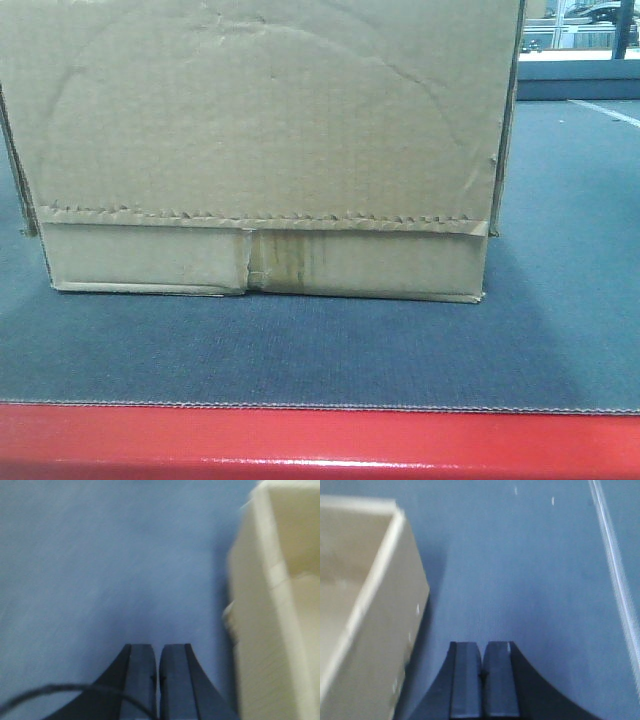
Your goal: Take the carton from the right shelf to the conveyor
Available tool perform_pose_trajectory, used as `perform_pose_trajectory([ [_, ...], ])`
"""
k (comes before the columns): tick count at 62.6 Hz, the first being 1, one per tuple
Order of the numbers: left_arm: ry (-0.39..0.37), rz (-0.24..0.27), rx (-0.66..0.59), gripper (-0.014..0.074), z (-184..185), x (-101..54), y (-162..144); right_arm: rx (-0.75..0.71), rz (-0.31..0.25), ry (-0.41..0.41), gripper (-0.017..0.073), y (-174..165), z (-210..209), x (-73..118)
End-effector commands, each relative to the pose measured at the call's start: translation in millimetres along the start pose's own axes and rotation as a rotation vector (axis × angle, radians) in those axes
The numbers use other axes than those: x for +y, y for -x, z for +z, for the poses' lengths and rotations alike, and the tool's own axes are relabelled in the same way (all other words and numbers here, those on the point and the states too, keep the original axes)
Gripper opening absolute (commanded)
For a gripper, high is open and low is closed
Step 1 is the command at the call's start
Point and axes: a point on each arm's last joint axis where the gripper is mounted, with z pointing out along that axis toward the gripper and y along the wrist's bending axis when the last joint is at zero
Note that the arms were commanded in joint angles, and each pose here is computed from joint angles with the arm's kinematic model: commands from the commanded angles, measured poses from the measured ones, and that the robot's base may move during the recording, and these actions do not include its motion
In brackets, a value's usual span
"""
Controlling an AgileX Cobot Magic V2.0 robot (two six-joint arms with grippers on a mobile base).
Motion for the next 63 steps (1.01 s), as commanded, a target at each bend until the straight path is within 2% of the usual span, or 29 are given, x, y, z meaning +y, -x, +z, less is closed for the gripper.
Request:
perform_pose_trajectory([
  [1, -0.003, -0.005, -0.045, 0.0017, -5.6, 3.1, -24.9, -0.035, -0.016, -0.01, -0.0067, -23.8, -1.9, -3.9],
  [13, -0.018, 0.0, -0.146, 0.0017, -15.2, 0.7, -82.0, -0.094, -0.017, -0.006, -0.0067, -81.5, -5.0, -7.7],
  [29, -0.028, -0.001, -0.345, 0.0017, -37.2, -0.4, -129.9, -0.215, -0.019, 0.0, -0.0067, -143.5, -19.5, -11.7],
  [38, -0.028, -0.003, -0.422, 0.0017, -51.7, 0.0, -138.4, -0.316, -0.068, -0.001, -0.0067, -163.1, -36.7, -12.8],
  [50, -0.025, -0.006, -0.54, 0.0016, -75.6, 1.2, -139.5, -0.458, -0.068, 0.004, -0.0067, -175.8, -68.4, -13.2],
  [63, -0.024, -0.007, -0.567, 0.0016, -82.3, 1.6, -140.9, -0.614, -0.068, 0.009, -0.0067, -176.0, -92.1, -13.0],
])
